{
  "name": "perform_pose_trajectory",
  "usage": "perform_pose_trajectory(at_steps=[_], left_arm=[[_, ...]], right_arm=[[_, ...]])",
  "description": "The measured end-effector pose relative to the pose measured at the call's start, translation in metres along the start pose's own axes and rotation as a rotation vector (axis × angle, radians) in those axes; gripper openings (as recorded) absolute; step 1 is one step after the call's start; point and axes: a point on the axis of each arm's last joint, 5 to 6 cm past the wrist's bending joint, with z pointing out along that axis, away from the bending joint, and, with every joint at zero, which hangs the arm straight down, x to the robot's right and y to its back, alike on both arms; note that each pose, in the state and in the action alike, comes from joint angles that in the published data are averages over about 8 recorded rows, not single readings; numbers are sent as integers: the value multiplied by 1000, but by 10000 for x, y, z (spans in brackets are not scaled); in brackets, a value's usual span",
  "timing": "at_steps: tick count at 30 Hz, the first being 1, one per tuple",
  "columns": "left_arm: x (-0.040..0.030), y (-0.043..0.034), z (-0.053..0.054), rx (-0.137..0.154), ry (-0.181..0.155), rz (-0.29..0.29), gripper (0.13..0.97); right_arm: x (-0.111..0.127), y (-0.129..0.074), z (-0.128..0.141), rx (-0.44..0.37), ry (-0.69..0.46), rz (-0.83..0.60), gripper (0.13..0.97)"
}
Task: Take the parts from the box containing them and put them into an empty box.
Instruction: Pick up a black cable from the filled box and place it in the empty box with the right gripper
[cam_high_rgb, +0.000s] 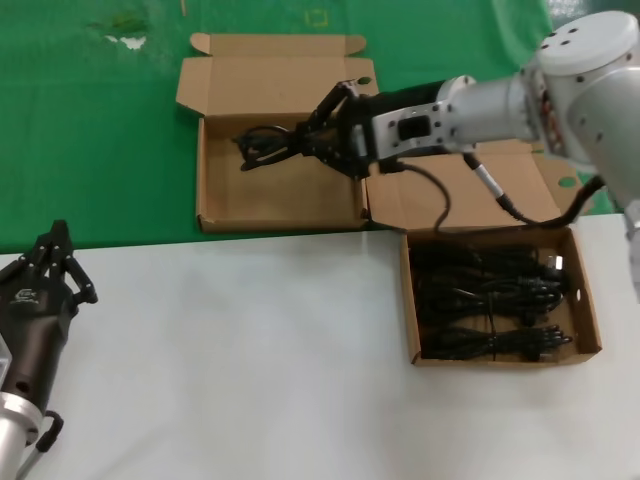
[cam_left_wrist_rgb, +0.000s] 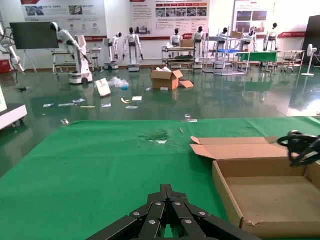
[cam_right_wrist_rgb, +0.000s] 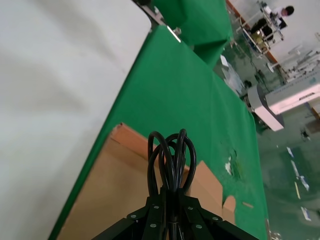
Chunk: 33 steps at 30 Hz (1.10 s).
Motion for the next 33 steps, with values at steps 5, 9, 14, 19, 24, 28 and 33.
perform_pose_trajectory(at_steps=[5,9,14,19,24,28,33], left_arm=[[0,0,0,0,0,0,140],[0,0,0,0,0,0,140],[0,0,0,0,0,0,140],[0,0,0,0,0,0,140],[0,0,0,0,0,0,140],[0,0,0,0,0,0,140],[0,0,0,0,0,0,140]], right_arm=[[-39,-85,155,-41,17,-11,169],[-103,-134,265,-76,26,-15,169],[-211,-176,383,-116,30,-23,169],[-305,-216,475,-136,34,-34,169],[-367,-255,539,-139,46,-48,169],[-392,-284,577,-139,57,-57,169],[-408,-315,613,-141,69,-69,169]])
